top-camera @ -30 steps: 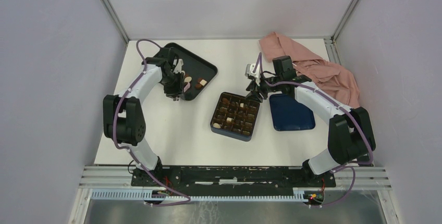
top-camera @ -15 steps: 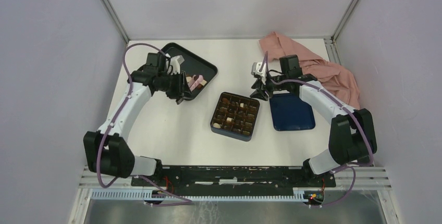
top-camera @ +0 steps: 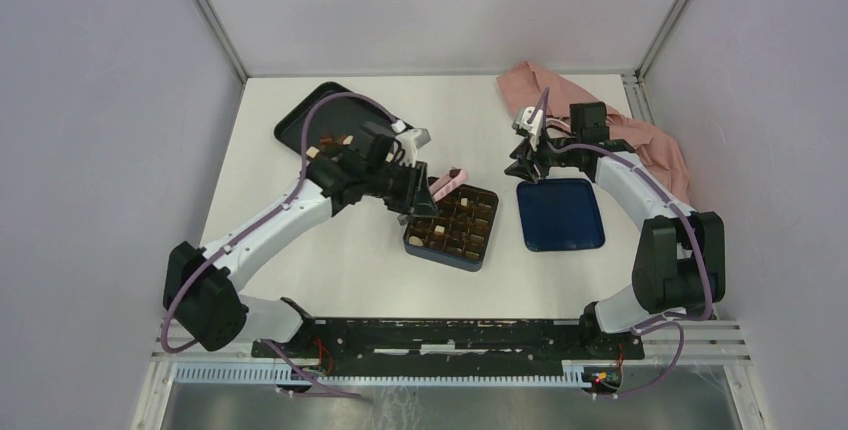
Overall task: Pack the chocolate
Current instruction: Place the fake chocolate in the packing box.
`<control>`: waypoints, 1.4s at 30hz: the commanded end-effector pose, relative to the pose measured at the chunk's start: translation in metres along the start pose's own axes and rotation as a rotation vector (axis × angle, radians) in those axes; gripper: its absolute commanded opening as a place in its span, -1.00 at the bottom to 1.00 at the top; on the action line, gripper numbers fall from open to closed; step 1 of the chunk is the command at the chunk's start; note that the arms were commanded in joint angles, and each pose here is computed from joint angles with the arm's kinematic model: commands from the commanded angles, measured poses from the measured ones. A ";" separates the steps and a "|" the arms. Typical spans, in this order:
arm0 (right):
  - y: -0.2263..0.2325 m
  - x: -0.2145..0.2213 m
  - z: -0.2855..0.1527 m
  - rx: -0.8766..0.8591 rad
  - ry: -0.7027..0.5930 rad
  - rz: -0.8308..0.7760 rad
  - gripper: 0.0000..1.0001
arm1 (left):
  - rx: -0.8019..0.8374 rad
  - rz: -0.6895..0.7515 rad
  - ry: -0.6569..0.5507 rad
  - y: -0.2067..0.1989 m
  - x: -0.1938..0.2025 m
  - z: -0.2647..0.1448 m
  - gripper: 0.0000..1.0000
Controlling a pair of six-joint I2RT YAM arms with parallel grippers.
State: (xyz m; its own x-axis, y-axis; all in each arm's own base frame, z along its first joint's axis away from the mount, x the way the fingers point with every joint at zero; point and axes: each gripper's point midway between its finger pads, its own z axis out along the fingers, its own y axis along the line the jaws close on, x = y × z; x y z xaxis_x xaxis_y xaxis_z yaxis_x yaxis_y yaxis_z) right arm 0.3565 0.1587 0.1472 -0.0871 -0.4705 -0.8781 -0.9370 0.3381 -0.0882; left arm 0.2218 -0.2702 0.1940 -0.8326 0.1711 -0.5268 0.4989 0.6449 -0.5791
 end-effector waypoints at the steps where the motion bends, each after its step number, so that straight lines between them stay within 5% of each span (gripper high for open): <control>1: 0.001 -0.013 -0.004 -0.005 -0.044 -0.034 -0.01 | -0.030 -0.015 -0.055 -0.012 -0.018 0.032 -0.96; 21: -0.002 -0.015 -0.007 0.010 -0.043 -0.042 0.00 | -0.241 0.070 0.115 -0.010 0.016 0.109 -0.86; 42: -0.002 -0.015 -0.007 0.007 -0.045 -0.041 0.00 | -0.268 0.082 0.163 -0.007 0.020 0.120 -0.32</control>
State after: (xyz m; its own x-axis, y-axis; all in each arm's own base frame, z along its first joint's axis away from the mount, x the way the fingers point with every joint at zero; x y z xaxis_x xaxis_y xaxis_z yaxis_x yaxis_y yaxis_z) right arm 0.3572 0.1574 0.1482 -0.0859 -0.4650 -0.8811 -0.9364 0.3397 -0.0880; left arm 0.2228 -0.3479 0.0954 -0.8399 0.3567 -0.4090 0.4999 0.8018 -0.3274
